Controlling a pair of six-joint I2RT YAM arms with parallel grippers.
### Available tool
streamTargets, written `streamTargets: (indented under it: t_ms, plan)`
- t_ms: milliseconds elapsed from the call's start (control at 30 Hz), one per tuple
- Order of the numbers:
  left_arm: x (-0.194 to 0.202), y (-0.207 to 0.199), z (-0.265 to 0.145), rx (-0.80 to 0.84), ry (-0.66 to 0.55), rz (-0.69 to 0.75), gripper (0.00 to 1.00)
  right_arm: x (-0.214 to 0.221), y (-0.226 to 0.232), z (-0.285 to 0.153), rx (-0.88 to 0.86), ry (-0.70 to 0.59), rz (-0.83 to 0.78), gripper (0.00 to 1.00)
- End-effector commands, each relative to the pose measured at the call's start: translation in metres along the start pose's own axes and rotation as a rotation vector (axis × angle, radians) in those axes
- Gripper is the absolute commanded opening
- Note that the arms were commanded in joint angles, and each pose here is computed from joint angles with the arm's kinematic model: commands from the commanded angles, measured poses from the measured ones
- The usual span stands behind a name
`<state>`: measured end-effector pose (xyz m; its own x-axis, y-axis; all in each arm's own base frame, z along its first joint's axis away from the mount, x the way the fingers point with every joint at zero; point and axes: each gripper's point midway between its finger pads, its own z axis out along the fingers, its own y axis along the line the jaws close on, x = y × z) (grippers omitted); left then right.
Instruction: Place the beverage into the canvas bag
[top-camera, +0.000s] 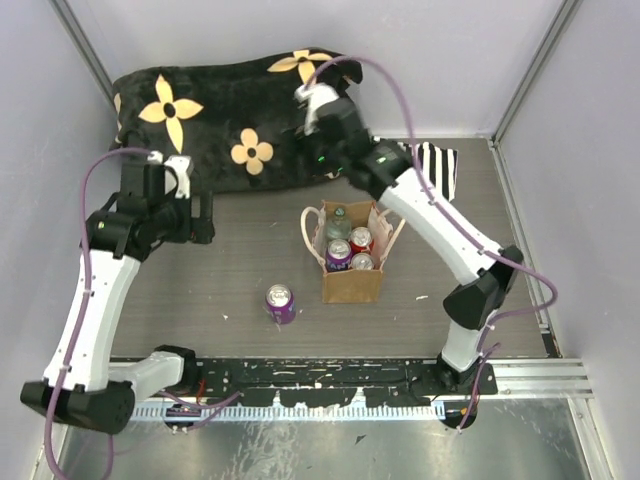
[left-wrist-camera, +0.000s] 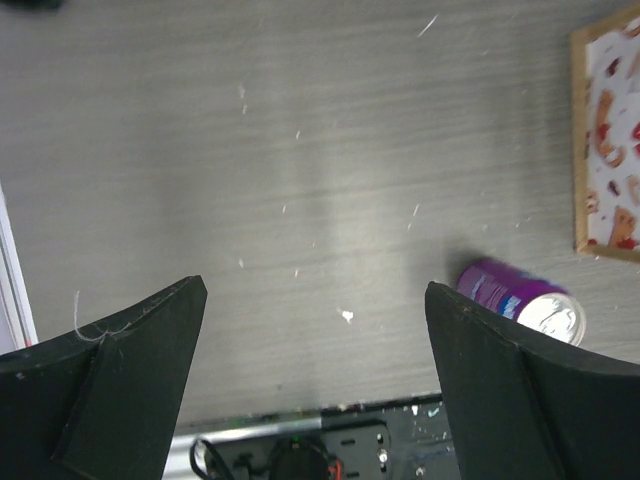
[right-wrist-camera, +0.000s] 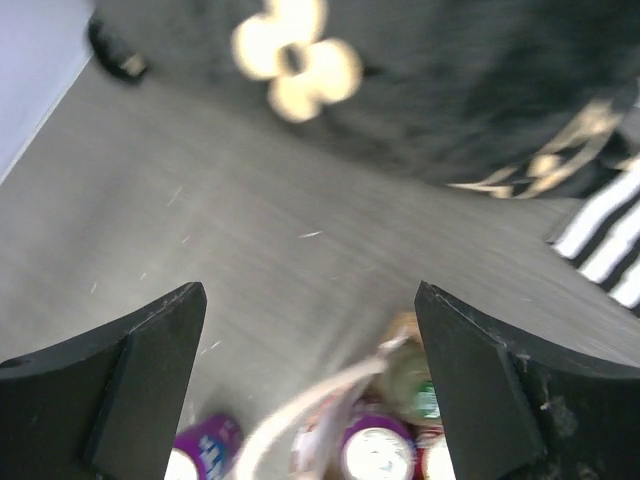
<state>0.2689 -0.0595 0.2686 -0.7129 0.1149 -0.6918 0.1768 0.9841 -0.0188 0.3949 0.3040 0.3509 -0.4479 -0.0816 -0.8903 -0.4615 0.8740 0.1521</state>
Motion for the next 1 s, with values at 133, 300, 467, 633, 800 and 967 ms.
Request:
streamTargets:
  t_ms: [133, 300, 467, 633, 800, 967]
  plan:
    - [0.068, 0.014, 0.009, -0.002, 0.094, -0.195, 0.98, 0.048, 0.146, -0.024, -0.224, 0.03, -0.246, 0.92]
    - [0.085, 0.019, 0.016, -0.024, 0.141, -0.264, 0.98, 0.126, 0.173, -0.024, -0.276, 0.214, -0.293, 0.93]
    - [0.087, 0.024, 0.019, -0.036, 0.161, -0.302, 0.98, 0.204, 0.168, -0.023, -0.261, 0.391, -0.316, 0.94]
    - [0.089, 0.026, 0.024, -0.04, 0.187, -0.315, 0.98, 0.251, 0.16, -0.021, -0.24, 0.475, -0.315, 0.94]
    - [0.09, 0.024, 0.027, -0.032, 0.199, -0.324, 0.98, 0.275, 0.16, -0.018, -0.253, 0.526, -0.298, 0.94]
    - [0.089, 0.024, 0.028, -0.028, 0.201, -0.324, 0.98, 0.3, 0.16, -0.017, -0.262, 0.613, -0.304, 0.95]
